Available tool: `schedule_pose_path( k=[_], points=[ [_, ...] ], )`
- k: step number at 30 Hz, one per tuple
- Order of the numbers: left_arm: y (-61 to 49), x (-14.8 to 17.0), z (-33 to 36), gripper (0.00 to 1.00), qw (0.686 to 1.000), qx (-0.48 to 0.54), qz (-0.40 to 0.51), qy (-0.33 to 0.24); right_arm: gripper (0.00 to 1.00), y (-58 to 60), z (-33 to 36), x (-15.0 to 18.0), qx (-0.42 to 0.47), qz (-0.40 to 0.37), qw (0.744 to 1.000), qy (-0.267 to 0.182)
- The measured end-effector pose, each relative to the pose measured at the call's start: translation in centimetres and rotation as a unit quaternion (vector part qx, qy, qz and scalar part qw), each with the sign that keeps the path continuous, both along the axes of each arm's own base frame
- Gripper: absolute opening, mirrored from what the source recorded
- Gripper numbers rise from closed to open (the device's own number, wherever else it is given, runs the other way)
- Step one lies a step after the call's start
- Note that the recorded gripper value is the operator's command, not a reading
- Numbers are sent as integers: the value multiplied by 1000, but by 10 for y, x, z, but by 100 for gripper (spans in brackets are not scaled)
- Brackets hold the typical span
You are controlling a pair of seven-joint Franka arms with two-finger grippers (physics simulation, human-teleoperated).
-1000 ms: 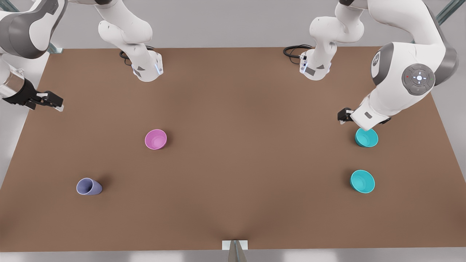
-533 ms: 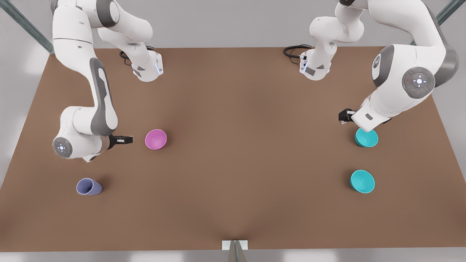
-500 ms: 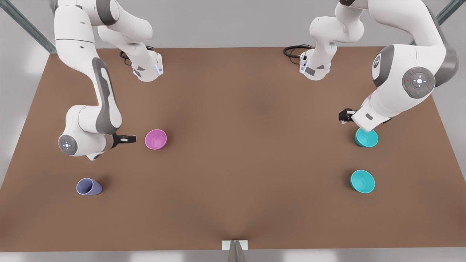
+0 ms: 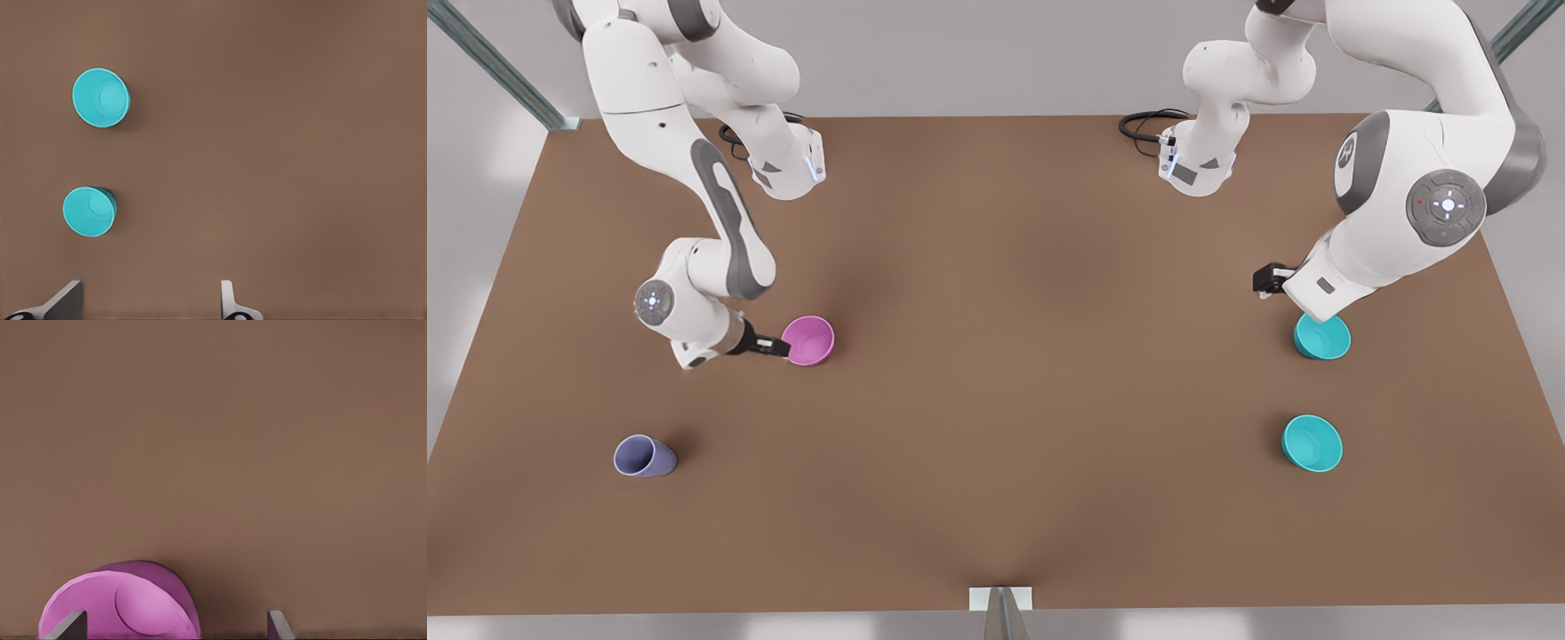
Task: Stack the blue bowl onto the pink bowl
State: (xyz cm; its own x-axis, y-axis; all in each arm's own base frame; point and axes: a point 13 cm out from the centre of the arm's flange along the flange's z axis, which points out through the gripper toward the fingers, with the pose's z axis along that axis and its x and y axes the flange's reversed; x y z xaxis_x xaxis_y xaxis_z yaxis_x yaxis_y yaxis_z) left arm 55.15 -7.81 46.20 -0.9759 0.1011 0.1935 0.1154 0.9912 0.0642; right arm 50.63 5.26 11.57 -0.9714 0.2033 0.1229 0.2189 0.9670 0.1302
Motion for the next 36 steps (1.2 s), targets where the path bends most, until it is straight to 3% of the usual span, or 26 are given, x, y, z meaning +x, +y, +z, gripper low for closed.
schedule_pose_path(
  k=[14,15,16,17,19,21,26,29,36],
  points=[
    [2,-9,4,100,1000,2,0,13,100,22,-56,-24,-9,1,1000,-1],
    [2,-9,3,100,1000,2,1,13,90,22,-56,-23,-9,0,1000,-3],
    [2,-8,3,100,1000,2,1,13,67,22,-56,-22,-9,-1,1000,-6],
    [2,-9,4,100,1000,1,1,13,51,22,-55,-20,-9,-1,1000,-8],
    [2,-10,6,100,1000,1,1,13,32,22,-55,-18,-8,-3,1000,-12],
    [2,-12,7,100,1000,2,1,15,22,22,-54,-15,-5,-3,1000,-16],
    [3,-14,6,100,1000,2,1,19,21,21,-43,3,-4,-2,999,-34],
    [4,-14,4,100,1000,2,2,23,21,44,-12,42,5,12,997,-74],
    [8,-15,3,100,1000,3,5,27,21,258,51,196,105,99,970,-197]
  ],
)
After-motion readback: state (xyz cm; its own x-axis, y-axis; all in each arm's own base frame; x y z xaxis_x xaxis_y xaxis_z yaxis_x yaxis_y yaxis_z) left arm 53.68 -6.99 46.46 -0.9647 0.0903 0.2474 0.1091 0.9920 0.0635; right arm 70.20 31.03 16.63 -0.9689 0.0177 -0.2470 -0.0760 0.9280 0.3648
